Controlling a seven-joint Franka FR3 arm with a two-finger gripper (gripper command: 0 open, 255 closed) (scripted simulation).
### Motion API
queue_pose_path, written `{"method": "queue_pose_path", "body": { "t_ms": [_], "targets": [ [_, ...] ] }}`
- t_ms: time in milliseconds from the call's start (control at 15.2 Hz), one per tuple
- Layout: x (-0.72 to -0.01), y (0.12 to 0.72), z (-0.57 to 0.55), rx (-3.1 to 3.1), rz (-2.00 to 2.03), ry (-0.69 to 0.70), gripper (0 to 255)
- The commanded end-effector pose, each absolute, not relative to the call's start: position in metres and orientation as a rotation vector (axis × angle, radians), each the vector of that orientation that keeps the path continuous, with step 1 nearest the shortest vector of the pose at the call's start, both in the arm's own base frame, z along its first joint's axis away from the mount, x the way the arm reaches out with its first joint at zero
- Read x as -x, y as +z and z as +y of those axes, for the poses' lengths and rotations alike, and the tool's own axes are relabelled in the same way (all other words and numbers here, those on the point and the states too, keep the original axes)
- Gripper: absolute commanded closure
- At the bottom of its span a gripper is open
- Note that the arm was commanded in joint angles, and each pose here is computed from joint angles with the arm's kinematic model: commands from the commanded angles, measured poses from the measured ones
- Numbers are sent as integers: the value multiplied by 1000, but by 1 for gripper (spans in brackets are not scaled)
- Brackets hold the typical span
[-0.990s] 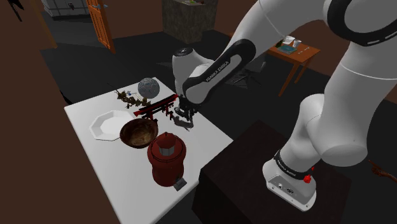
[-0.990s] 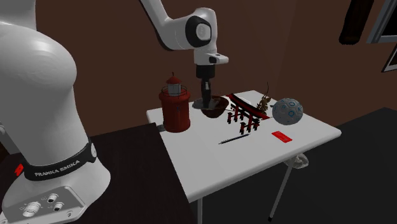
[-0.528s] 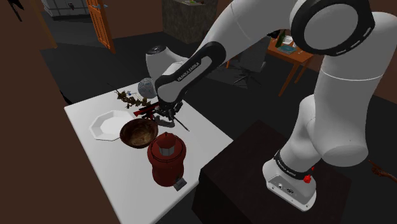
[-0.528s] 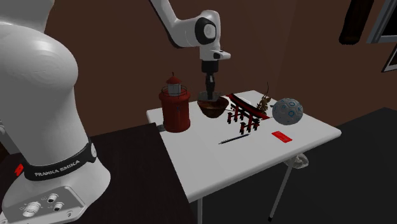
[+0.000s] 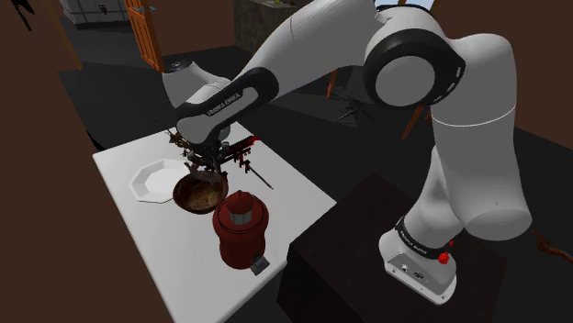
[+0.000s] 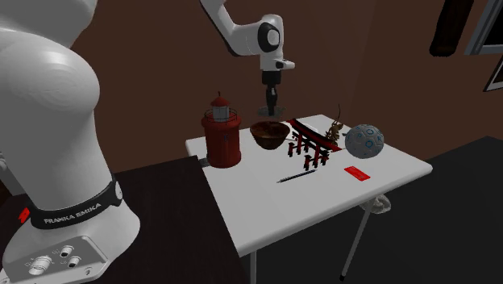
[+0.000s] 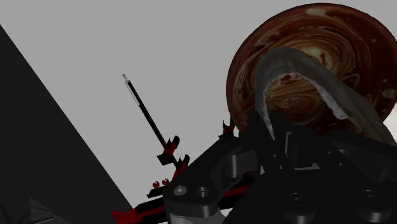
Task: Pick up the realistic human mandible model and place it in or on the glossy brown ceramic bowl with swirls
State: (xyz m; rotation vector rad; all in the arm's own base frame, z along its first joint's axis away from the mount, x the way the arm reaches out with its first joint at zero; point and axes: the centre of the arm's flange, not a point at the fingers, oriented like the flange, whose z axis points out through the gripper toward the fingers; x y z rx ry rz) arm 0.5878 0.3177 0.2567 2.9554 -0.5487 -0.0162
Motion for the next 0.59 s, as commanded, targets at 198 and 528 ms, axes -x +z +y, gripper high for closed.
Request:
{"method": "queue_pose_path", "body": {
  "t_ms": [198, 528],
  "targets": [
    [-610, 250, 345, -2955, -549, -16, 255],
    [-610, 224, 345, -2955, -549, -16, 255]
  ]
}}
